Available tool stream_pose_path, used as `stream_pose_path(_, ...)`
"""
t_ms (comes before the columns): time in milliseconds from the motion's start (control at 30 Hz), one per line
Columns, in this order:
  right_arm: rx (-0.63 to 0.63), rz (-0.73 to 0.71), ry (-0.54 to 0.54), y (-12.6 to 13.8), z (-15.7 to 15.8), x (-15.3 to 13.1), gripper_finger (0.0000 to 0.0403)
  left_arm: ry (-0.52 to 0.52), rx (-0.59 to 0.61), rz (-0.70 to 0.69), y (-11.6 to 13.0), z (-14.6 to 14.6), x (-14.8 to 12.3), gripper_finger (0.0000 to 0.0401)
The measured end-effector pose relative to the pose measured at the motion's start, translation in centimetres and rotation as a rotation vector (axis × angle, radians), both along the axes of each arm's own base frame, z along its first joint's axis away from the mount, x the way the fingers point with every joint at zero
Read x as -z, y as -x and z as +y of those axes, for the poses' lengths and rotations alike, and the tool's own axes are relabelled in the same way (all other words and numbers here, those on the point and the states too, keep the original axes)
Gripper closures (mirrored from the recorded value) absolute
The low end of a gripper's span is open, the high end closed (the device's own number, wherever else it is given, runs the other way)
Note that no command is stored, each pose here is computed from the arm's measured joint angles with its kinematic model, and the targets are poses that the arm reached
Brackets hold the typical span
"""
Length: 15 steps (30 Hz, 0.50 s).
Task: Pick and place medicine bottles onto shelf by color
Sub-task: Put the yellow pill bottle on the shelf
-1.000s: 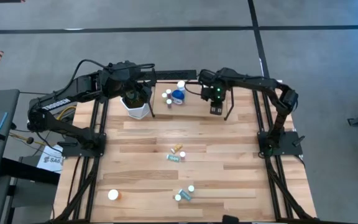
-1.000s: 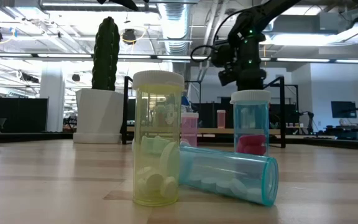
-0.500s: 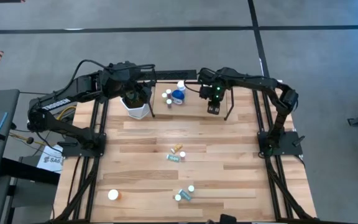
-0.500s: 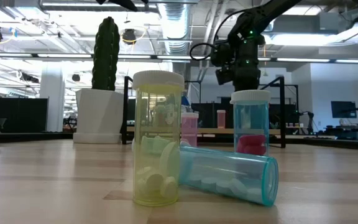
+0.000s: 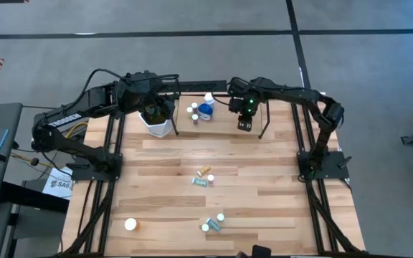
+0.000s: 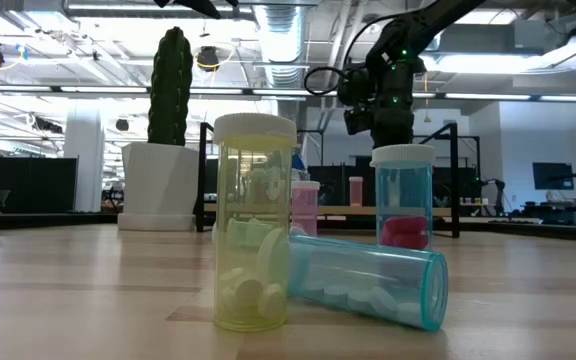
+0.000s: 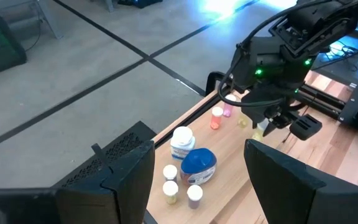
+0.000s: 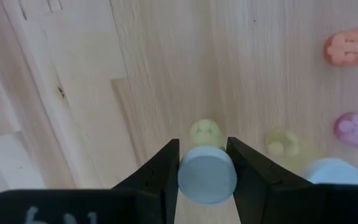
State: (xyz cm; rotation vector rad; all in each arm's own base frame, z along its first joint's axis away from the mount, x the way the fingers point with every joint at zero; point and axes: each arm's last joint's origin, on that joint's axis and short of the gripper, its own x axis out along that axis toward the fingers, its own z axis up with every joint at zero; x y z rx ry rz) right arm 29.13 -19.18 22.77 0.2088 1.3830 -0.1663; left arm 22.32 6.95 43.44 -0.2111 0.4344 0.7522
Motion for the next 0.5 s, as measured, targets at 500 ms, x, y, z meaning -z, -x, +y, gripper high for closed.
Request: stream_pose_path(500, 0.022, 0.002, 0.004, 0.34, -0.62, 0.09, 0.0258, 0.001, -0.001, 0.0, 0.0, 0.0, 0.01, 0.0166)
